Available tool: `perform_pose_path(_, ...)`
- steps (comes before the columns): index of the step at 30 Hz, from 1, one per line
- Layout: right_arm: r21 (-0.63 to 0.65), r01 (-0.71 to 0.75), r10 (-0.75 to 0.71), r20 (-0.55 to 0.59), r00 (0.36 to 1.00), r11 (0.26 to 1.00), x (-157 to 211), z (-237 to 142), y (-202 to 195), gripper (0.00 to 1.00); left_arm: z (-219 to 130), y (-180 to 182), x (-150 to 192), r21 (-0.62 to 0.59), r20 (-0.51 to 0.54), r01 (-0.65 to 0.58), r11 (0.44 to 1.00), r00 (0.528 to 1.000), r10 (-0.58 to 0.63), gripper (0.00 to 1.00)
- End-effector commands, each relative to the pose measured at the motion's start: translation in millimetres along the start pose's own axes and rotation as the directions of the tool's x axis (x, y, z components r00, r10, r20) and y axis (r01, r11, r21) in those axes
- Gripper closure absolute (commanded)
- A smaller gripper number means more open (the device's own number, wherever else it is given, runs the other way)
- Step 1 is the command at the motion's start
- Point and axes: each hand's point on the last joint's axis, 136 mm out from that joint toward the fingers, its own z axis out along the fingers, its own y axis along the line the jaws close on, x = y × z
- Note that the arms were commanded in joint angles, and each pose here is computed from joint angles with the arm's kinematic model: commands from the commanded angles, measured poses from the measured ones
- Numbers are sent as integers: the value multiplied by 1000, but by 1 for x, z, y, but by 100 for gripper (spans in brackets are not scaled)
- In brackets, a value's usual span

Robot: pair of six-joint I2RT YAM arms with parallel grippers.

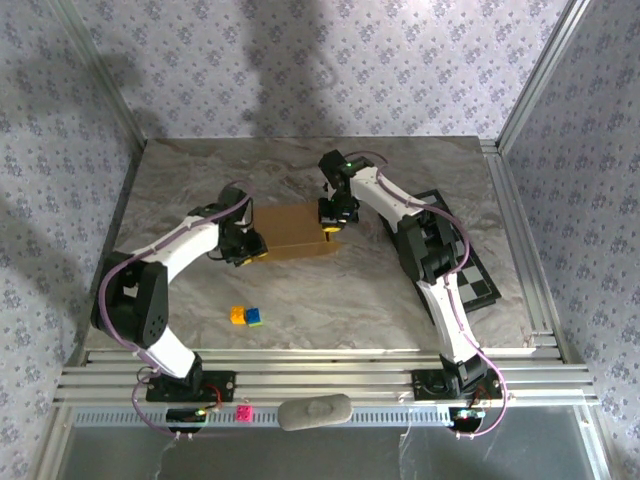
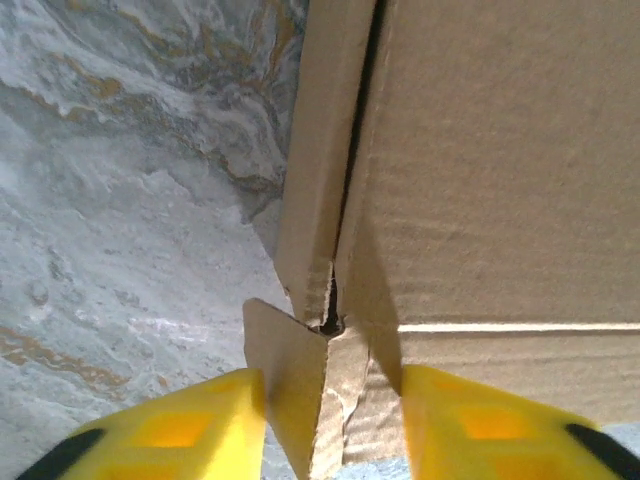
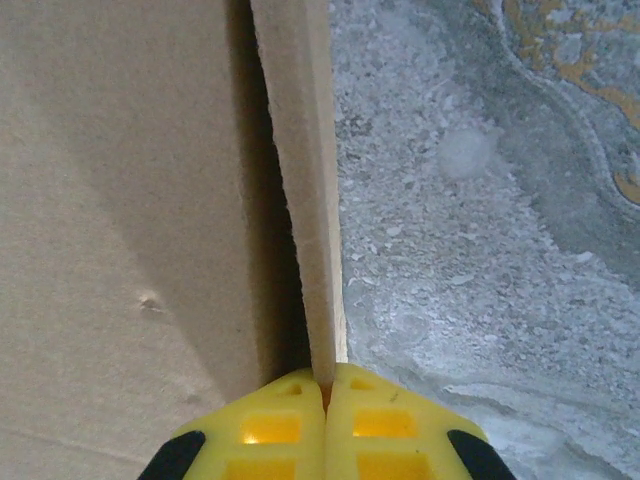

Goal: Fold the paper box

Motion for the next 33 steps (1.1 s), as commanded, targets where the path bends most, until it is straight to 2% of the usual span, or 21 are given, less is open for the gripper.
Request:
perform_pose_path(1, 35, -33, 35, -73, 997, 999, 15, 2, -5, 100, -38, -14, -10, 43, 54, 0, 999, 999, -2, 50)
perform_pose_path(6, -3, -49, 48, -105, 993, 999, 18, -10, -1, 100, -80, -26, -23, 125, 125, 23, 992, 991, -39, 41)
perform_pose_path(10, -85, -106, 90, -175, 980, 991, 25, -15, 3, 100, -104, -14, -43, 181, 196, 94, 979, 972, -129, 35)
perform_pose_path(13, -149, -145, 108, -232, 967, 978, 29, -20, 3, 100, -94, 3, -59, 254, 181, 193, 948, 953, -243, 32)
perform_pose_path(16, -188, -199, 142, -280, 950, 962, 33, -25, 7, 100, -70, 9, -72, 333, 131, 263, 905, 938, -321, 31)
perform_pose_path(21, -207, -235, 158, -333, 930, 950, 39, -27, 4, 100, -27, -2, -84, 400, 39, 309, 863, 935, -353, 30)
perform_pose_path(26, -205, -248, 165, -353, 921, 947, 41, -26, 4, 100, -19, -10, -99, 445, 60, 321, 836, 921, -386, 27)
perform_pose_path(27, -206, -252, 168, -356, 919, 946, 42, -26, 4, 100, -20, -12, -101, 458, 65, 323, 828, 917, -394, 26)
perform_pose_path(28, -205, -255, 169, -359, 918, 945, 42, -25, 4, 100, -21, -13, -102, 468, 69, 324, 822, 914, -399, 18)
perform_pose_path(30, -206, -257, 172, -357, 918, 944, 40, -25, 4, 100, -21, -11, -100, 463, 59, 339, 819, 910, -410, 17)
perform_pose_path(31, -205, -258, 173, -359, 917, 944, 40, -25, 4, 100, -21, -8, -98, 455, 52, 350, 819, 908, -417, 4)
perform_pose_path(33, -205, -258, 173, -361, 917, 944, 40, -24, 5, 100, -22, -4, -95, 456, 42, 370, 810, 900, -435, 0)
